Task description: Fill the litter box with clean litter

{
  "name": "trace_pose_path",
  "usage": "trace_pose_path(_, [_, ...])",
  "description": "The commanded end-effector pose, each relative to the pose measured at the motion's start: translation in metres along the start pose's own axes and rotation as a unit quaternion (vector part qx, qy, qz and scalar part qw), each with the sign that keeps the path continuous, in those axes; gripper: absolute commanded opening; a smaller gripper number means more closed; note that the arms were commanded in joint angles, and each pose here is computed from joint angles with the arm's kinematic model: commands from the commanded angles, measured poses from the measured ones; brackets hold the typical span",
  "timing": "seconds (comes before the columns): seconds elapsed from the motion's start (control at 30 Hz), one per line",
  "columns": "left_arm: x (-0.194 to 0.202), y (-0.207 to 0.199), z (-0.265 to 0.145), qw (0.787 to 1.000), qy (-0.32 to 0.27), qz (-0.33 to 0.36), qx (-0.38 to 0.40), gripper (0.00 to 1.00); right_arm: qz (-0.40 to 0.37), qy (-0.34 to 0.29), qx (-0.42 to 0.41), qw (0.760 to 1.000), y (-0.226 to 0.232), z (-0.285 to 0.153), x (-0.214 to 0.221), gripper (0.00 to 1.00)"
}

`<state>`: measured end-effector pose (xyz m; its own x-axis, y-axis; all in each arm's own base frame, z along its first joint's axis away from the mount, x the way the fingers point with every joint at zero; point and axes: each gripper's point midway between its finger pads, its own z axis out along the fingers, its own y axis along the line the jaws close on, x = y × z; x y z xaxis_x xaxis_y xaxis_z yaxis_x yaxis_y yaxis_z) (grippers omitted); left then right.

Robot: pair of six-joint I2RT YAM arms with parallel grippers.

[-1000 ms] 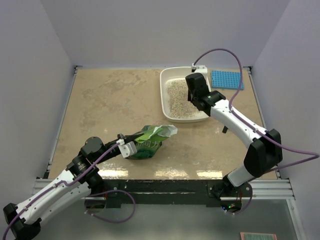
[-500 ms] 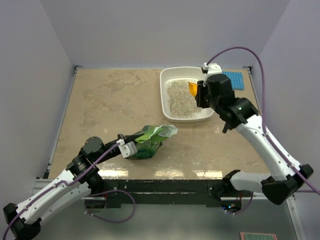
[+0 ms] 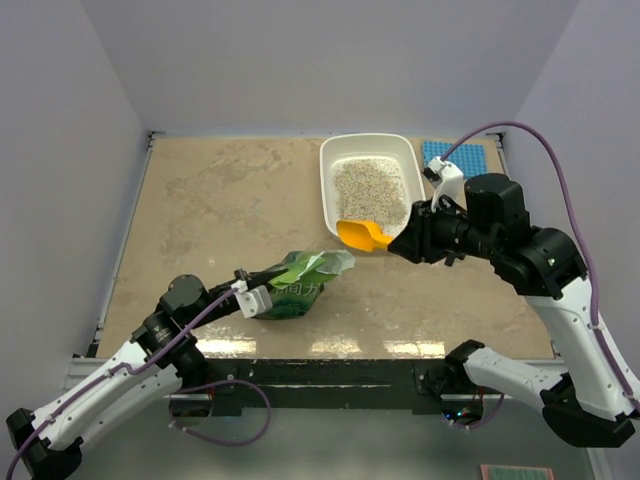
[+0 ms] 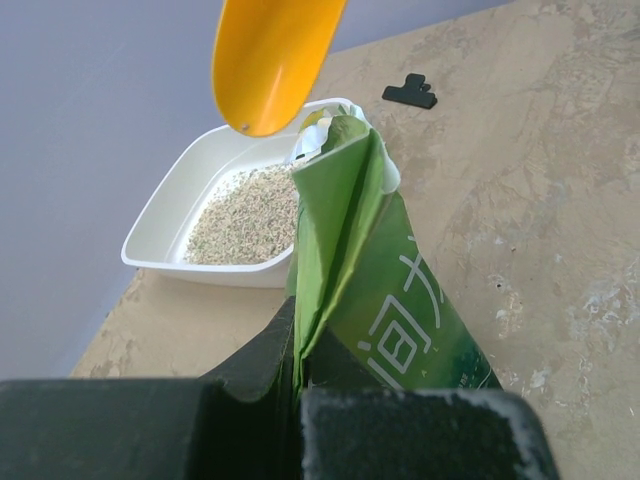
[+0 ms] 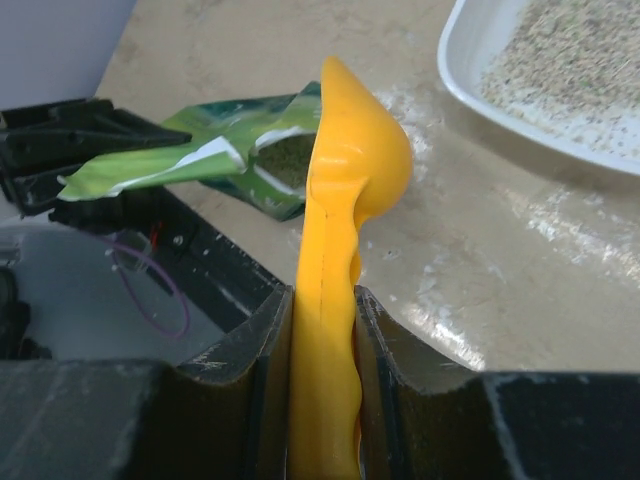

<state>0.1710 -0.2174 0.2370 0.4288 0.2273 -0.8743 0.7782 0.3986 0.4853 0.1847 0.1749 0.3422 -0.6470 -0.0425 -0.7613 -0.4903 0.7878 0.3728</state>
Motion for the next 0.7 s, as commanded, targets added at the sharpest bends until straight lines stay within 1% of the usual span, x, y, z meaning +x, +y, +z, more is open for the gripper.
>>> trace_pose_path(0.0, [-0.049, 0.020, -0.003, 0.995, -0.085, 0.034, -0.031, 0.00, 0.015, 0.032, -0.074, 0.997, 0.030, -0.030, 0.017, 0.00])
trace_pose_path(0.17, [-0.049, 0.018, -0.002, 0.996, -0.085, 0.033, -0.024, 0.00, 0.019, 0.050, -0.075, 0.996, 0.029, -0.031, 0.030, 0.00])
trace_pose_path(0.3, [-0.051, 0.017, -0.003, 0.995, -0.089, 0.034, -0.021, 0.00, 0.023, 0.066, -0.076, 0.995, 0.025, -0.017, 0.038, 0.00])
trace_pose_path(0.57, [-0.052, 0.014, -0.003, 0.995, -0.092, 0.037, -0.014, 0.00, 0.018, 0.091, -0.076, 0.993, 0.017, 0.018, 0.041, 0.00])
trace_pose_path(0.67, [-0.051, 0.007, -0.001, 0.995, -0.093, 0.039, 0.006, 0.00, 0.012, 0.105, -0.081, 0.991, 0.016, 0.028, 0.045, 0.00])
